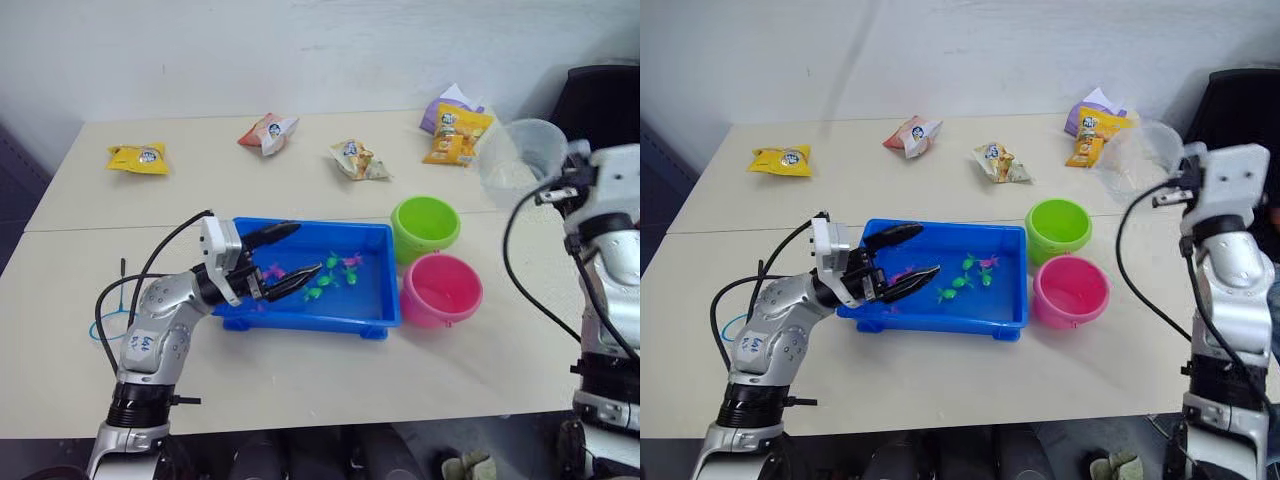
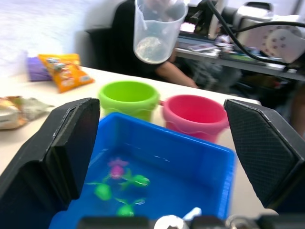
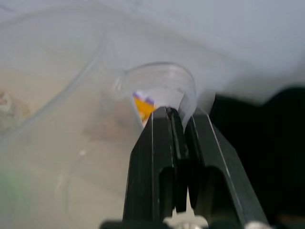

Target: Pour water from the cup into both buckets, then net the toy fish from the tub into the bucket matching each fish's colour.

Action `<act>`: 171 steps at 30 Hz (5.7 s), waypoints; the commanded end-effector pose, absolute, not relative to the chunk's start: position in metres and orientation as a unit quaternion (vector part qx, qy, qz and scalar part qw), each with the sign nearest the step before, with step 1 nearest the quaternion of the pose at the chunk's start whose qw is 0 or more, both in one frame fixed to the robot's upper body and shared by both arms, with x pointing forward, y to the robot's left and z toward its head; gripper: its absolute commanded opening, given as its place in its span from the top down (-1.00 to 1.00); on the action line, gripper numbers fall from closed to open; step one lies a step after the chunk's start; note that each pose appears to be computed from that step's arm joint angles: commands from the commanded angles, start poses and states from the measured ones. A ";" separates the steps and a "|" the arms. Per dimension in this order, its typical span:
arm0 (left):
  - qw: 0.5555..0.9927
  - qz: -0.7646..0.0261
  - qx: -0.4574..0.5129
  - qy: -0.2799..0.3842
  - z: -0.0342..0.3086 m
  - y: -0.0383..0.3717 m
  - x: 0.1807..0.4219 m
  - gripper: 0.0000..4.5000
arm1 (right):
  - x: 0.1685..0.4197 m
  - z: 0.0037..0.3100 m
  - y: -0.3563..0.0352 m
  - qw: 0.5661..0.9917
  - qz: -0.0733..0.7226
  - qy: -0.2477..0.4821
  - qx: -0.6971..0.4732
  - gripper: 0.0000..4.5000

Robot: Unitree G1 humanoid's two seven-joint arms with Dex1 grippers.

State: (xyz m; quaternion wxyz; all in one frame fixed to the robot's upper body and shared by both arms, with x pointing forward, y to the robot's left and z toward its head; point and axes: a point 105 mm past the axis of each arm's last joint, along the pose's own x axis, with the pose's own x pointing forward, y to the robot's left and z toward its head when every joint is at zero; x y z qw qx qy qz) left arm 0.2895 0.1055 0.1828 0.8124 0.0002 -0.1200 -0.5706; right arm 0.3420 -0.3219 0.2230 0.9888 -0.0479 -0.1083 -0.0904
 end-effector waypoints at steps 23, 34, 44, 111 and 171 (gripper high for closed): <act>0.722 -0.688 0.006 -0.071 0.194 0.104 0.243 -1.00 | 0.306 0.119 -0.329 0.988 -0.117 -0.039 0.089 -0.08; 0.755 -0.655 -0.009 -0.014 0.179 0.134 0.242 -1.00 | 0.234 0.129 -0.333 0.996 -0.064 0.020 0.058 -0.98; 0.871 -0.491 -0.005 0.015 0.171 0.216 0.248 -1.00 | 0.230 0.240 -0.234 0.954 0.271 -0.125 -0.039 -0.98; 0.977 0.099 -0.057 0.178 0.109 0.378 0.328 0.98 | 0.219 0.185 -0.136 0.820 0.523 -0.165 -0.165 -1.00; 0.624 -0.692 0.363 0.017 0.181 0.083 0.297 1.00 | 0.253 0.182 -0.065 0.788 0.587 0.145 -0.114 0.30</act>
